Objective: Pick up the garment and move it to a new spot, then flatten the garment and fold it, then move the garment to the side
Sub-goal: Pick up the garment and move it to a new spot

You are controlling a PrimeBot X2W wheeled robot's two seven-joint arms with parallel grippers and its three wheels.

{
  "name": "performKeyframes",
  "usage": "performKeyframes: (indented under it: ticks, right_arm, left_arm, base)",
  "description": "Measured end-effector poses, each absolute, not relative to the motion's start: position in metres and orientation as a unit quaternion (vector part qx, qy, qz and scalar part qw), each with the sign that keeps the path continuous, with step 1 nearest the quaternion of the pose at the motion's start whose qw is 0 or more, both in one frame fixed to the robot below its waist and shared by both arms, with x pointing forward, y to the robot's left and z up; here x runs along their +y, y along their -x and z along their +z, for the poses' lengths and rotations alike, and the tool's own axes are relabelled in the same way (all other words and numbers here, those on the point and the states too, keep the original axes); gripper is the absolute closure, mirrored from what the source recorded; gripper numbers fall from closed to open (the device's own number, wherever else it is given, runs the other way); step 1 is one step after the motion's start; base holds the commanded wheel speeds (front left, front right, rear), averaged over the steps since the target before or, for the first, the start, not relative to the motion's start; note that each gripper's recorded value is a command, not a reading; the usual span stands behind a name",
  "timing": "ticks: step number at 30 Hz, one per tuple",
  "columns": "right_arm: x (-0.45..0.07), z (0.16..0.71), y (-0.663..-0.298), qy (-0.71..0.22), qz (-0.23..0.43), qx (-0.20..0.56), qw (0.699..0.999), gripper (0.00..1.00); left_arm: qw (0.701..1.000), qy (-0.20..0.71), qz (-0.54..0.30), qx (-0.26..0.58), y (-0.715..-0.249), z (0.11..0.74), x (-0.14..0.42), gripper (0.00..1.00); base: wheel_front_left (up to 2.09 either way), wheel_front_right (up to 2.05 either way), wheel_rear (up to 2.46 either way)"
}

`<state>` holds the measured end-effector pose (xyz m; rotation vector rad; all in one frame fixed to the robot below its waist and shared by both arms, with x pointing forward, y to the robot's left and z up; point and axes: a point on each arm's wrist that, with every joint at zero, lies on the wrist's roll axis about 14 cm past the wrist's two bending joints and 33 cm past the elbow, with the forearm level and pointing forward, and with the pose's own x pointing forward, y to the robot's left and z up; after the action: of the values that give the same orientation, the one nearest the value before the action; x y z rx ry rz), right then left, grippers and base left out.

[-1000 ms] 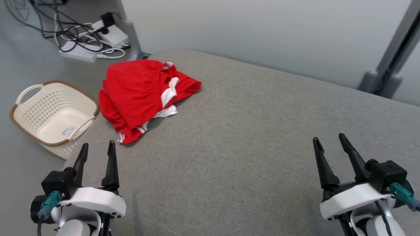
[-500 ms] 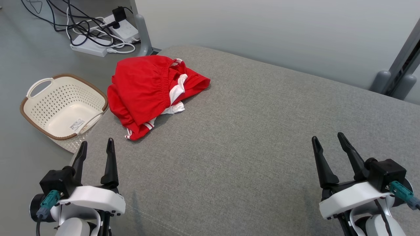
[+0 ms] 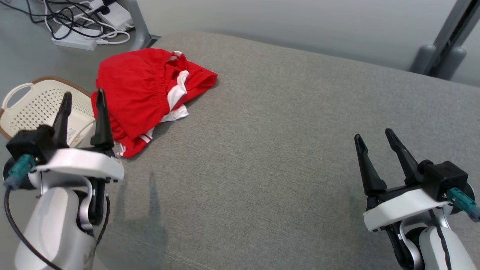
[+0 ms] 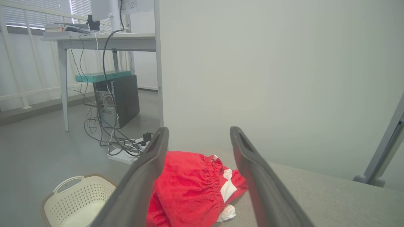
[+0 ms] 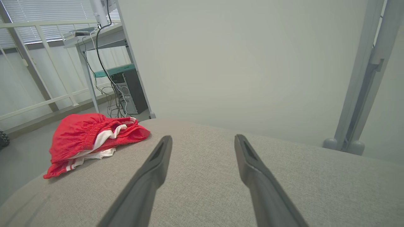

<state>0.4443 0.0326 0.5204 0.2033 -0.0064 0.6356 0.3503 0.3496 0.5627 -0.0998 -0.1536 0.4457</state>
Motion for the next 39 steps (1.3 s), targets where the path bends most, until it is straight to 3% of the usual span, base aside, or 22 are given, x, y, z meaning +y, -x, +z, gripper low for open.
performKeyframes:
  ticks: [5,13,20,28,29,30,31,39]
  right_arm:
    - [0.016,0.508,-0.462,-0.095,0.291,0.006,0.952,0.00]
    - [-0.013,0.475,-0.486,-0.091,0.251,0.032,0.963,0.00]
    - [-0.026,0.448,-0.496,-0.090,0.232,0.055,0.967,0.00]
    - [-0.029,0.438,-0.501,-0.088,0.228,0.063,0.968,0.00]
    - [-0.030,0.439,-0.502,-0.088,0.227,0.063,0.968,0.00]
    - [-0.030,0.438,-0.502,-0.087,0.226,0.063,0.968,0.00]
    - [-0.031,0.438,-0.502,-0.087,0.225,0.063,0.968,0.00]
    - [-0.040,0.445,-0.503,-0.088,0.213,0.053,0.972,0.00]
  left_arm:
    - [0.978,0.054,0.195,-0.041,-0.393,0.552,0.345,0.00]
    - [0.975,0.073,0.173,0.117,-0.447,0.463,0.340,0.00]
    - [0.949,0.092,0.186,0.237,-0.453,0.391,0.341,0.00]
    - [0.928,0.092,0.199,0.300,-0.448,0.361,0.348,0.01]
    - [0.925,0.090,0.200,0.309,-0.446,0.357,0.349,0.48]
    - [0.924,0.086,0.202,0.312,-0.444,0.356,0.351,0.86]
    - [0.923,0.081,0.203,0.316,-0.443,0.355,0.353,1.00]
    - [0.937,0.071,0.220,0.262,-0.447,0.373,0.369,1.00]
  base:
    - [0.00,0.00,0.00]
    - [0.00,0.00,0.00]
    - [0.00,0.00,0.00]
    - [0.00,0.00,0.00]
    - [0.00,0.00,0.00]
    - [0.00,0.00,0.00]
    - [0.00,0.00,0.00]
    - [0.00,0.00,0.00]
